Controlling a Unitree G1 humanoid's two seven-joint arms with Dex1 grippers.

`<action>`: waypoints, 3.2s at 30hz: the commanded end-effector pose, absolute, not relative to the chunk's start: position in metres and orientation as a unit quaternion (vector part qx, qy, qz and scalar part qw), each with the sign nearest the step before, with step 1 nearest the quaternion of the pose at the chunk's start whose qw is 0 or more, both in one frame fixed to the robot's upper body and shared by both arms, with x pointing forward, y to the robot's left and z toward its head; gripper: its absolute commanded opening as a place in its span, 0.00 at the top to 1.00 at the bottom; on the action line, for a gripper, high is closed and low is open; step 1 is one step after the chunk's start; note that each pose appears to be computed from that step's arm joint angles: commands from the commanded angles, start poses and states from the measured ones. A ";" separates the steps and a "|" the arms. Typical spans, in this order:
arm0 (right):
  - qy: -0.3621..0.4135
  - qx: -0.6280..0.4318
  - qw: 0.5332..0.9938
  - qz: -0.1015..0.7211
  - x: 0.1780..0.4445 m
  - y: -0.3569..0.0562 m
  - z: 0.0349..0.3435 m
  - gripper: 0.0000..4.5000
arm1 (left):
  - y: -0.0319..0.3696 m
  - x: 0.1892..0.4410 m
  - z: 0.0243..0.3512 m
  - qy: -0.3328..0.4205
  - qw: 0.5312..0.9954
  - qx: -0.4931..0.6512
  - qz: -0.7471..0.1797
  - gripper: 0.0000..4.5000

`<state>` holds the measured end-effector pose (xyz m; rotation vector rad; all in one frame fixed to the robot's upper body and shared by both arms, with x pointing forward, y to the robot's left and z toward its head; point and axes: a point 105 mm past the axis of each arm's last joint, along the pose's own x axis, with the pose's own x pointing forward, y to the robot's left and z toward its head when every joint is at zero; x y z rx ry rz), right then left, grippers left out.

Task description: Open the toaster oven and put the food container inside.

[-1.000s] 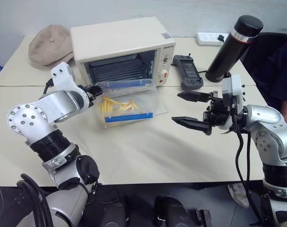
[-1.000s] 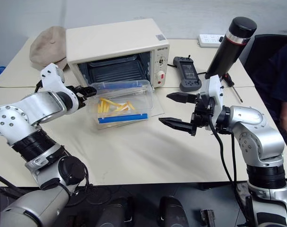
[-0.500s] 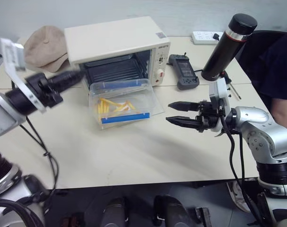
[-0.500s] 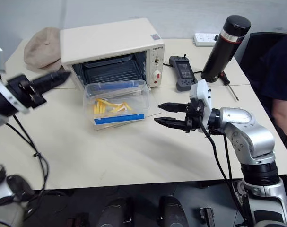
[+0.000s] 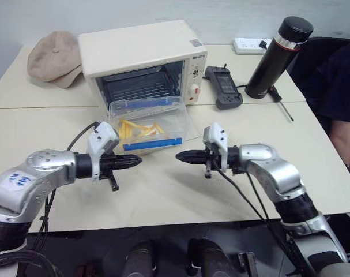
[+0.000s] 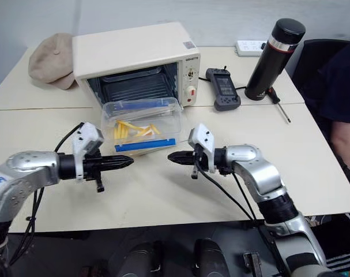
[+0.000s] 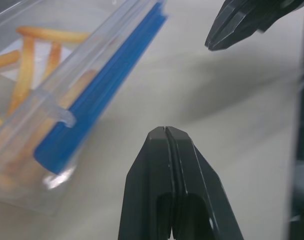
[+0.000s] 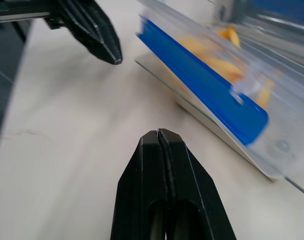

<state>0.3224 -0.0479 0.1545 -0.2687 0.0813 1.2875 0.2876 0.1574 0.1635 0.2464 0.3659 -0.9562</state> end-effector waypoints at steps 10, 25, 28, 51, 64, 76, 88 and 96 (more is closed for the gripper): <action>-0.043 -0.154 0.872 0.463 0.401 -0.024 0.183 0.99 | 0.169 0.362 0.196 0.063 0.950 0.108 -0.285 1.00; -0.086 -0.095 0.905 0.405 0.441 0.005 0.220 0.99 | 0.175 0.416 0.223 -0.008 0.979 0.074 -0.188 1.00; -0.090 -0.089 0.913 0.387 0.446 0.007 0.225 0.99 | 0.172 0.417 0.224 -0.013 0.978 0.073 -0.194 1.00; -0.085 -0.073 0.881 0.459 0.387 -0.045 0.209 1.00 | 0.195 0.323 0.233 0.009 0.943 0.089 -0.321 0.46; 0.051 -0.027 0.919 0.391 0.347 -0.088 0.140 1.00 | 0.236 0.235 0.267 0.093 0.884 0.207 -0.409 0.01; -0.008 -0.004 0.913 0.409 0.380 -0.049 0.172 1.00 | 0.277 0.233 0.297 0.076 0.906 0.222 -0.353 0.01; -0.050 -0.065 0.860 0.503 0.341 -0.131 0.299 0.35 | 0.291 0.233 0.309 0.053 0.918 0.201 -0.339 0.00; -0.022 -0.076 0.873 0.482 0.323 -0.174 0.315 0.00 | 0.303 0.226 0.328 0.030 0.925 0.203 -0.319 0.00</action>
